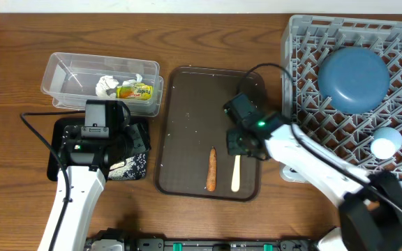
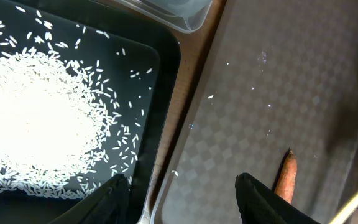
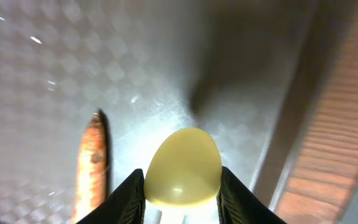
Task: Sort waste into correct bins and load items into the dishwasher rack
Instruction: 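Carry the spoon with the right gripper over to the dish rack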
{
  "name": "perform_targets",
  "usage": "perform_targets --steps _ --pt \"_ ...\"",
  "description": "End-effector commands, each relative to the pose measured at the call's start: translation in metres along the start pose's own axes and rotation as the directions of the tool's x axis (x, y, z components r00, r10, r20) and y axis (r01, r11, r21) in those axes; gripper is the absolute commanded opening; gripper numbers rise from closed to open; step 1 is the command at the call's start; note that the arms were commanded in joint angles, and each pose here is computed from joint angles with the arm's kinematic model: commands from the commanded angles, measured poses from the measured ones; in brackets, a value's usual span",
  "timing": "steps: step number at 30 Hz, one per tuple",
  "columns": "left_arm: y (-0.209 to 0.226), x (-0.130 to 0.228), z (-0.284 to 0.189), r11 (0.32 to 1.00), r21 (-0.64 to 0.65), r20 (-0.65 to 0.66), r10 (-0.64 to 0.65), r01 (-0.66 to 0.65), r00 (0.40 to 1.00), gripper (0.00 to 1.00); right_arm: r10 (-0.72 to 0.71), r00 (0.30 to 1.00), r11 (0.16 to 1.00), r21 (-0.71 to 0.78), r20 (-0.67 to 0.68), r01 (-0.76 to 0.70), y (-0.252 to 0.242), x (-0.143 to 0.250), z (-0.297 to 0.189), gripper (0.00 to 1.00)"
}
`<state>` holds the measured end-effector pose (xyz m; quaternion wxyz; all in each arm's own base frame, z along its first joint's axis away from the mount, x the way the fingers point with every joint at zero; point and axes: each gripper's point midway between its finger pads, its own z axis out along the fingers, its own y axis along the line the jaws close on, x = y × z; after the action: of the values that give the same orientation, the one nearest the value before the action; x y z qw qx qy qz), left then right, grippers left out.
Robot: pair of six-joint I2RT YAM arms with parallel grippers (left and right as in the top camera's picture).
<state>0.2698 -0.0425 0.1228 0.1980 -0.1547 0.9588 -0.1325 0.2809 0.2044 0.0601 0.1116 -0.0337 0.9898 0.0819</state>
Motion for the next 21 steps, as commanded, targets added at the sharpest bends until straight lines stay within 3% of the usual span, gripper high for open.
perform_targets --steps 1,21 --pt "0.002 -0.003 -0.002 1.0 -0.013 0.009 0.002 -0.002 1.0 0.58 -0.02 0.999 1.0 -0.023 0.044 0.021 -0.005 -0.009 -0.018 0.33" --pt "0.002 -0.003 -0.002 1.0 -0.013 0.009 0.002 -0.002 1.0 0.58 -0.08 0.997 0.996 -0.046 0.02 0.08 -0.017 -0.015 -0.048 0.31"
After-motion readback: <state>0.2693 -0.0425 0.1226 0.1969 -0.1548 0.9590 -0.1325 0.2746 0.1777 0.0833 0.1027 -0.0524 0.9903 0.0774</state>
